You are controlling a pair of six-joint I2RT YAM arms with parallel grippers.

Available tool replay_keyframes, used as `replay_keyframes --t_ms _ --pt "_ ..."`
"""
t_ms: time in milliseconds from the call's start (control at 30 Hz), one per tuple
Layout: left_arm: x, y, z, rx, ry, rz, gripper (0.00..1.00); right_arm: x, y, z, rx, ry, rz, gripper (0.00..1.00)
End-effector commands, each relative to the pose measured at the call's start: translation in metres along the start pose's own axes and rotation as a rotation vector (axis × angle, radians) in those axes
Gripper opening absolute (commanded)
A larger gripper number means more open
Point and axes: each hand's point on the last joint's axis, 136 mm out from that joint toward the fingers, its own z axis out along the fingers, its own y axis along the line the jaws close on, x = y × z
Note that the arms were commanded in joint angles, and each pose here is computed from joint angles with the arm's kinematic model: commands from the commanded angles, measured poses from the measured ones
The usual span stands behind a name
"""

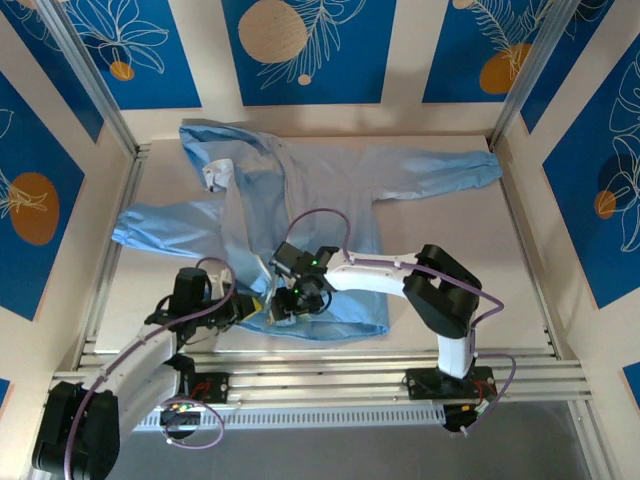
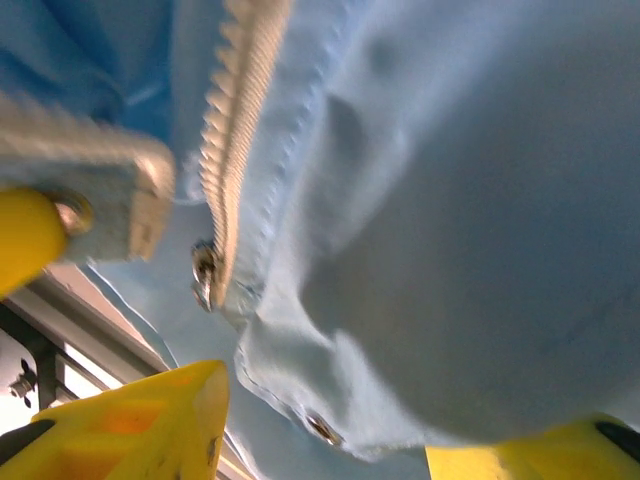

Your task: Zip up the jacket

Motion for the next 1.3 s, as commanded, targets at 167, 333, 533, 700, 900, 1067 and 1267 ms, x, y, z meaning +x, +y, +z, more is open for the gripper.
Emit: replay_keyframes --t_ms 167,333,533,700,900,1067,1267 --pt "0.016 0.008 0.005 0.003 0.063 0.011 0.0 -0.021 -0.004 -0.014 0.057 -0.126 0.026 0.16" --pt "0.008 -0.01 -0.003 0.058 0.014 0.048 0.0 -0.022 -0.013 -0.058 0.048 -0.263 -0.024 0.09" --pt "0.0 -0.038 -0.014 0.114 -0.018 0.071 0.0 -0.013 -0.03 -0.081 0.056 -0.288 -0.032 0.08" --pt "-0.002 -0.058 -0.015 0.106 -0.043 0.117 0.0 -0.005 -0.039 -0.083 0.073 -0.279 -0.035 0.08" --pt "0.011 -0.053 0.014 0.059 -0.005 0.135 0.0 0.001 -0.023 -0.075 -0.035 -0.262 -0.107 0.09" --pt "0.015 -0.044 0.035 0.046 0.03 0.129 0.0 0.008 -0.024 -0.064 -0.067 -0.232 -0.125 0.14" --pt "0.027 -0.04 0.056 0.051 0.094 0.118 0.0 0.012 -0.026 -0.046 -0.133 -0.183 -0.057 0.4"
